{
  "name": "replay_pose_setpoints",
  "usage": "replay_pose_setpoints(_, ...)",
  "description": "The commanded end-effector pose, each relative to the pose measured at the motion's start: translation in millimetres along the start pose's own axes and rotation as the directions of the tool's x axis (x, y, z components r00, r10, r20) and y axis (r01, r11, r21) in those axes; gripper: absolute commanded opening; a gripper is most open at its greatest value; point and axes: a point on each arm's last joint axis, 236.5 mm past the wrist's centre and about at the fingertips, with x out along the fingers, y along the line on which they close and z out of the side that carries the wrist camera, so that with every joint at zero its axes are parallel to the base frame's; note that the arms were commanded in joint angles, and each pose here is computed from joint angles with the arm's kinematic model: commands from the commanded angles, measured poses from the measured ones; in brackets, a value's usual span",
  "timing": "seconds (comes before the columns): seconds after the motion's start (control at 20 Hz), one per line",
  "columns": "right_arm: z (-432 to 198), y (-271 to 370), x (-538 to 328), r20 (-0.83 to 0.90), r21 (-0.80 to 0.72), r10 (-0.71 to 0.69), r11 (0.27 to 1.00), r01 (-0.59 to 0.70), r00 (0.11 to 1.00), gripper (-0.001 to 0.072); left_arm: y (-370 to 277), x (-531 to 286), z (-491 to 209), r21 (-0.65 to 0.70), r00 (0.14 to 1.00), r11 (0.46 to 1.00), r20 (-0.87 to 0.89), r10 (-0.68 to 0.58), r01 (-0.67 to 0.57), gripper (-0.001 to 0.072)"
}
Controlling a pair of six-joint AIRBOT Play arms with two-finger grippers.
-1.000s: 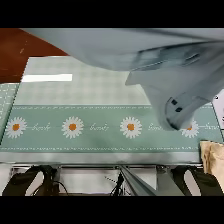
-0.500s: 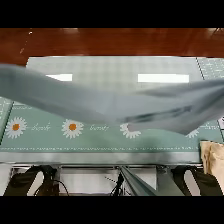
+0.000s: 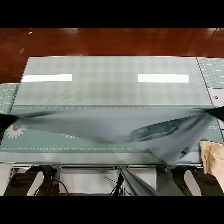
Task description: Fold the shirts.
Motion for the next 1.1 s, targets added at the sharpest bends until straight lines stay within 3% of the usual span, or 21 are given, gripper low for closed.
replay_pose_setpoints(0.0, -37, -28, 65, -0.244, 0.134, 0.134, 0.986, -0.104, 0.961, 0.0012, -8, 75, -25, -0.117, 0.985, 0.983, -0.086, -0.149, 0.138, 0.0023)
replay_pose_setpoints(0.15, -56, -64, 120, -0.344, 0.262, 0.160, 0.963, -0.069, 0.925, 0.0012, -1, 128, -35, -0.222, 0.979, 0.959, -0.056, -0.194, 0.177, 0.0023)
replay_pose_setpoints(0.3, -53, -85, 167, -0.416, 0.221, 0.121, 0.975, -0.028, 0.901, 0.0013, 12, 163, -52, -0.290, 0.983, 0.944, -0.048, -0.179, 0.158, 0.0024)
replay_pose_setpoints(0.6, -9, -121, 256, -0.301, 0.250, 0.049, 0.968, 0.029, 0.952, 0.0013, 21, 187, -41, -0.365, 0.984, 0.913, 0.064, -0.169, 0.181, 0.0024)
replay_pose_setpoints(0.75, -15, -137, 276, -0.332, 0.281, 0.037, 0.958, 0.062, 0.942, 0.0016, 27, 187, -29, -0.366, 0.983, 0.914, 0.114, -0.142, 0.175, 0.0024)
replay_pose_setpoints(0.8, -17, -138, 278, -0.340, 0.275, 0.041, 0.960, 0.057, 0.939, 0.0079, 28, 187, -28, -0.366, 0.983, 0.914, 0.123, -0.138, 0.174, 0.0024)
replay_pose_setpoints(0.9, -18, -134, 273, -0.362, 0.179, 0.054, 0.984, 0.013, 0.931, 0.0377, 29, 187, -26, -0.366, 0.983, 0.914, 0.128, -0.135, 0.173, 0.0024)
replay_pose_setpoints(1.05, -21, -130, 238, -0.489, -0.016, 0.016, 1.000, -0.027, 0.872, 0.0395, 29, 187, -27, -0.365, 0.983, 0.915, 0.127, -0.134, 0.172, 0.0024)
